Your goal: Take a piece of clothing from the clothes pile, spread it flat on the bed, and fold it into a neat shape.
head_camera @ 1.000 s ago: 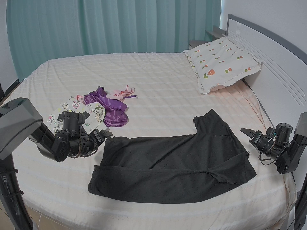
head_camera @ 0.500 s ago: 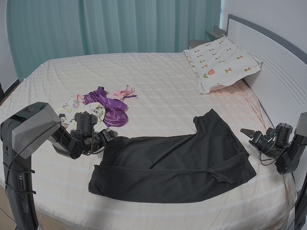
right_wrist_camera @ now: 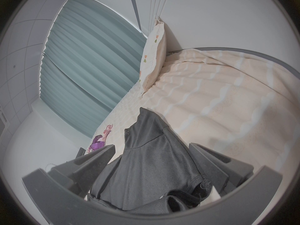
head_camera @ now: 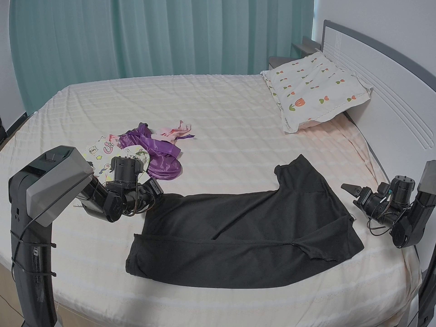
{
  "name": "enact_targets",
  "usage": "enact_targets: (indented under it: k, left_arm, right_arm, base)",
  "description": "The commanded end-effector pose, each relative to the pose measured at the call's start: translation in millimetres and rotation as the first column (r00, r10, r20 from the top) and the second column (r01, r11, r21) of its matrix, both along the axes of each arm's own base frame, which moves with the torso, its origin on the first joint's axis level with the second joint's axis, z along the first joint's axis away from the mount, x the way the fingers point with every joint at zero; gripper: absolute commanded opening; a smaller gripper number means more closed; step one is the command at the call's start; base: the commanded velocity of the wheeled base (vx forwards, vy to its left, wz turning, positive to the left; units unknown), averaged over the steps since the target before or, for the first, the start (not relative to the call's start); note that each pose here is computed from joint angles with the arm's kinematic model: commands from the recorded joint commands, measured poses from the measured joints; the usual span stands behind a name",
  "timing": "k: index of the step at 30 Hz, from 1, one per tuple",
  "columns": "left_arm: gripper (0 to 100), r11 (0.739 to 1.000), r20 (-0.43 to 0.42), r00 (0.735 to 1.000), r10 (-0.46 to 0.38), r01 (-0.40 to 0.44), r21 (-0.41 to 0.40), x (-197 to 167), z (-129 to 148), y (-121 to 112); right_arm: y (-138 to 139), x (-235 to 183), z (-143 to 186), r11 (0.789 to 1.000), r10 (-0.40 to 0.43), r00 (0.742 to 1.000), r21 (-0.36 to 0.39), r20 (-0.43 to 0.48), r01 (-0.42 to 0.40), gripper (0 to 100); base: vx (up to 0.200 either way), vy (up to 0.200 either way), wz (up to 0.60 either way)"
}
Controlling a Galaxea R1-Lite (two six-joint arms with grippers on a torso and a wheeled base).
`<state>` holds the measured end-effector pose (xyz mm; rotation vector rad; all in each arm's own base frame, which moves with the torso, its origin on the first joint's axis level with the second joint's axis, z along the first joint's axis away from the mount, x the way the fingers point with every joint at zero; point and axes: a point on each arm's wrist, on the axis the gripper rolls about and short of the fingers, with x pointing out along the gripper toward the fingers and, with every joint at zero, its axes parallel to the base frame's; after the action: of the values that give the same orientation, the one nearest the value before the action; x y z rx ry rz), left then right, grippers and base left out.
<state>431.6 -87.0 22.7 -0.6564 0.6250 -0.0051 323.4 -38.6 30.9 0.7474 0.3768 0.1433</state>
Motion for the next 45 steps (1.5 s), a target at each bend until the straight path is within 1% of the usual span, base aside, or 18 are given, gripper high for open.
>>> enact_targets:
  k: [1, 6, 13, 15, 16, 17, 20, 21, 24, 29, 35, 36, 37, 40, 45]
  left_arm:
    - [0, 1.000, 0.002, 1.000, 0.012, -0.012, 0.001, 1.5, -0.6, 3.0]
    - [0, 0.998, 0.014, 0.998, 0.064, -0.064, 0.028, 3.1, 0.9, 8.0]
    - [0, 0.996, 0.030, 0.996, 0.087, -0.088, 0.032, 5.0, 3.9, 12.8]
    - [0, 0.991, 0.048, 0.991, 0.122, -0.125, 0.047, 9.2, 5.7, 15.0]
    - [0, 0.991, 0.048, 0.991, 0.122, -0.125, 0.047, 9.2, 5.7, 15.0]
    - [0, 0.986, 0.062, 0.986, 0.153, -0.156, 0.054, 11.9, 7.9, 18.0]
    - [0, 0.984, 0.069, 0.984, 0.162, -0.166, 0.056, 12.8, 9.7, 19.4]
    - [0, 0.983, 0.070, 0.982, 0.176, -0.180, 0.047, 12.3, 12.6, 23.7]
    - [0, 0.980, 0.071, 0.979, 0.189, -0.192, 0.042, 10.8, 16.8, 26.7]
    - [0, 0.979, 0.064, 0.978, 0.196, -0.199, 0.045, 11.4, 13.4, 29.5]
    - [0, 0.979, 0.071, 0.978, 0.198, -0.201, 0.043, 10.5, 17.4, 29.6]
    - [0, 0.979, 0.077, 0.977, 0.198, -0.201, 0.041, 8.6, 22.6, 29.9]
    - [0, 0.979, 0.076, 0.978, 0.196, -0.200, 0.042, 7.3, 23.1, 29.4]
    - [0, 0.981, 0.076, 0.980, 0.186, -0.190, 0.043, 1.2, 27.9, 26.1]
    - [0, 0.982, 0.080, 0.980, 0.183, -0.187, 0.039, 0.3, 30.8, 24.9]
  right_arm:
    - [0.0, 0.2, -0.9, 1.000, 0.001, 1.000, 0.001, -0.002, -0.001, 100]
    - [-0.6, 0.5, -1.7, 1.000, -0.001, 1.000, 0.001, -0.004, 0.001, 100]
    - [-0.5, 0.2, -2.4, 1.000, -0.001, 1.000, 0.001, -0.007, 0.001, 100]
    - [-0.6, 0.6, -2.2, 1.000, -0.001, 1.000, 0.001, -0.005, 0.001, 100]
    - [-0.6, 0.6, -2.2, 1.000, -0.001, 1.000, 0.001, -0.005, 0.001, 100]
    - [-0.5, 0.2, -2.4, 1.000, -0.001, 1.000, 0.001, -0.007, 0.001, 100]
    - [-0.6, 0.2, -2.4, 1.000, -0.002, 1.000, 0.001, -0.007, 0.002, 100]
    - [-0.6, 0.2, -2.4, 1.000, -0.002, 1.000, 0.001, -0.007, 0.002, 100]
    - [-0.6, 0.6, -2.2, 1.000, -0.001, 1.000, 0.001, -0.005, 0.001, 100]
    - [-0.7, 1.4, -4.2, 1.000, -0.002, 1.000, 0.001, -0.010, 0.002, 100]
    - [1.5, 7.2, 1.9, 1.000, 0.008, 1.000, -0.006, 0.015, -0.008, 100]
    - [10.0, 18.6, 5.8, 0.999, 0.036, 0.999, -0.012, 0.040, -0.036, 100]
    - [10.7, 22.2, 6.6, 0.999, 0.039, 0.998, -0.012, 0.043, -0.039, 100]
    - [13.0, 48.8, 10.1, 0.998, 0.058, 0.998, -0.025, 0.026, -0.057, 100]
    - [20.9, 86.7, 10.6, 0.987, 0.116, 0.993, -0.107, -0.006, -0.116, 100]
  base:
    - [0.000, 0.000, 0.00]
    - [0.000, 0.000, 0.00]
    - [0.000, 0.000, 0.00]
    - [0.000, 0.000, 0.00]
    - [0.000, 0.000, 0.00]
    - [0.000, 0.000, 0.00]
    - [0.000, 0.000, 0.00]
    - [0.000, 0.000, 0.00]
    - [0.000, 0.000, 0.00]
    - [0.000, 0.000, 0.00]
    - [0.000, 0.000, 0.00]
    - [0.000, 0.000, 0.00]
    - [0.000, 0.000, 0.00]
    - [0.000, 0.000, 0.00]
    - [0.000, 0.000, 0.00]
